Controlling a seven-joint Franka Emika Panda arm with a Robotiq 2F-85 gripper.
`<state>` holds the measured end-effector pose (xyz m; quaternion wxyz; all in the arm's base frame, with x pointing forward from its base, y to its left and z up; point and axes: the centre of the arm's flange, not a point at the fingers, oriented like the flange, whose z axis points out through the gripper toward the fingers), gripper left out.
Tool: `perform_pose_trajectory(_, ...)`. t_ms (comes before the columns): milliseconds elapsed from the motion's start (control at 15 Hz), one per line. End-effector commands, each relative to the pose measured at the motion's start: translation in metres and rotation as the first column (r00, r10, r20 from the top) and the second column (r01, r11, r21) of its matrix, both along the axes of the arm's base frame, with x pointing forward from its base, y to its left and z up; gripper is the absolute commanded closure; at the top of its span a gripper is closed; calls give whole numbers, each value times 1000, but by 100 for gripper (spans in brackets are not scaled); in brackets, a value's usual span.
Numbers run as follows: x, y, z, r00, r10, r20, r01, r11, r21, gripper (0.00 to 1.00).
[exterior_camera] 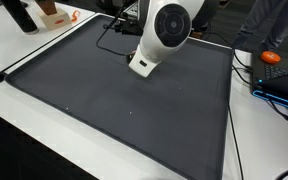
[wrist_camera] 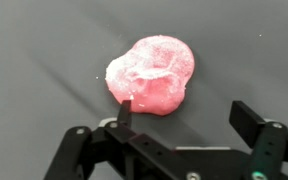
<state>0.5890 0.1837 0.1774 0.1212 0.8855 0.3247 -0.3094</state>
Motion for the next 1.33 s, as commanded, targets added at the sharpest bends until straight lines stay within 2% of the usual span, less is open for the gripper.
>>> perform_pose_trajectory(0, 8, -12, 15, 997, -67, 36, 67, 998, -13, 0)
perform_pose_trajectory(267, 16, -35, 35, 972, -209, 109, 211, 977, -10, 0)
perform_pose_trajectory(467, 18, -60, 51, 923, -354, 152, 357, 934, 8, 0)
perform_pose_trajectory(600, 19, -75, 61, 878, -446, 171, 449, 893, 25, 0)
perform_pose_trajectory(933, 17, -115, 77, 726, -655, 210, 660, 749, 55, 0)
perform_pose_trajectory(1133, 11, -141, 77, 613, -752, 243, 758, 646, 88, 0)
perform_pose_trajectory(1267, 4, -158, 76, 527, -807, 267, 814, 569, 113, 0)
